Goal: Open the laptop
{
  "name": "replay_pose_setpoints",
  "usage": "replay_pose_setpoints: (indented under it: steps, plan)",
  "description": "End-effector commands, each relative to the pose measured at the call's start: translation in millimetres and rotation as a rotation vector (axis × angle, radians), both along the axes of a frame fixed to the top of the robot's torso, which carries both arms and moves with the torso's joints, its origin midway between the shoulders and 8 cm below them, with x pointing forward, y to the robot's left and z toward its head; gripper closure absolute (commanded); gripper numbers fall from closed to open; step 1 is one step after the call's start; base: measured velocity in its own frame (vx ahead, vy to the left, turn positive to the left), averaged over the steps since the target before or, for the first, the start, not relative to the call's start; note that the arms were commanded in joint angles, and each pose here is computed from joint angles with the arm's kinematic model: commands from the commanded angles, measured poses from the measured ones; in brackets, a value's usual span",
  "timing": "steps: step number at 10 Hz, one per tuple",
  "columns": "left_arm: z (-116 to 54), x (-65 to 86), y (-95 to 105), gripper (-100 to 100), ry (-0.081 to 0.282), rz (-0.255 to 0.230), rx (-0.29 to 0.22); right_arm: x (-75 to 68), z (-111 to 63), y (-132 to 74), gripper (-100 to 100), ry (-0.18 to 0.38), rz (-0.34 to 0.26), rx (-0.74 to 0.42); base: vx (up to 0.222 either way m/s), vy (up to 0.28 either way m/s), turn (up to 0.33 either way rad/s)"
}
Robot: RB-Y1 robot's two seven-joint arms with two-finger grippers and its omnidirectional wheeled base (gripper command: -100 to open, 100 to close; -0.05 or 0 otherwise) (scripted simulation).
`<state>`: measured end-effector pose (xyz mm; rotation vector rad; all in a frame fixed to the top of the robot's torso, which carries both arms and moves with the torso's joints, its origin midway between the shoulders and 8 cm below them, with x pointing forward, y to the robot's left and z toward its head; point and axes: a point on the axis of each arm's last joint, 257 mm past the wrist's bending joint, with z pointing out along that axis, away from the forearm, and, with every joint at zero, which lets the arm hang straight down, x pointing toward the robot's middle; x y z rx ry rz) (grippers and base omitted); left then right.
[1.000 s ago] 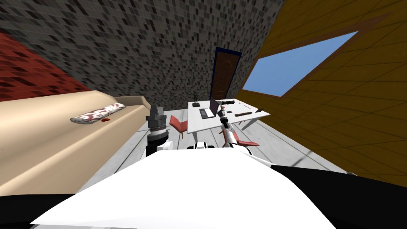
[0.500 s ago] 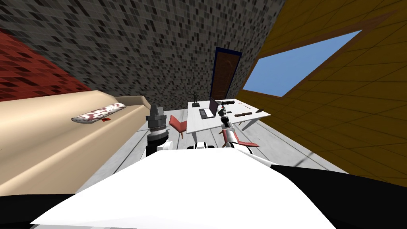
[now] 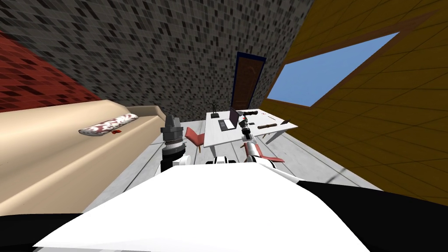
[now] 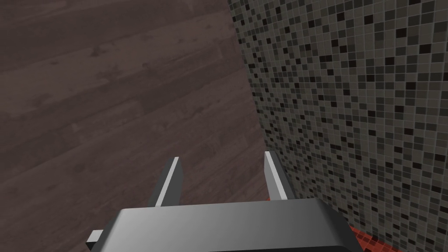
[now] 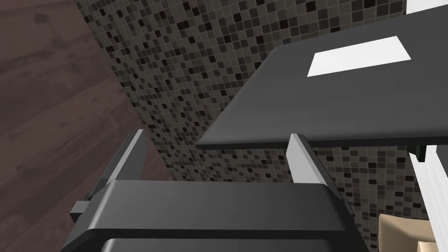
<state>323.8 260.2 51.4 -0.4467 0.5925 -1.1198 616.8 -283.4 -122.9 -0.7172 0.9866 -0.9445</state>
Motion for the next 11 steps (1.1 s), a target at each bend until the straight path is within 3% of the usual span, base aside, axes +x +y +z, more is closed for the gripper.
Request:
replay_pose_setpoints:
  steps: [1,3,4,5,7,8,11]
  plan:
    - [0.0,0.0,0.0,0,0.0,0.0,0.0,1.7,-5.3,24,-100,0.013,0.03,0.09,0.002,-0.02,0.012]
    - [0.0,0.0,0.0,0,0.0,0.0,0.0,1.8,-8.6,36,-100,0.018,0.043,0.127,0.001,-0.005,0.012]
    - [0.0,0.0,0.0,0,0.0,0.0,0.0,0.6,-7.2,31,-100,0.015,0.038,0.113,0.0,0.0,0.0]
    - [0.0,0.0,0.0,0,0.0,0.0,0.0,9.3,4.1,32,-100,0.016,0.037,0.116,0.039,-0.002,0.008]
    - [0.0,0.0,0.0,0,0.0,0.0,0.0,10.1,4.8,34,-100,0.014,0.038,0.115,0.045,0.002,0.008]
    - [0.0,0.0,0.0,0,0.0,0.0,0.0,1.9,-5.8,32,100,0.016,0.038,0.116,-0.034,0.001,-0.003]
    - [0.0,0.0,0.0,0,0.0,0.0,0.0,-0.7,-3.3,38,100,0.003,0.029,0.042,-0.006,0.009,0.033]
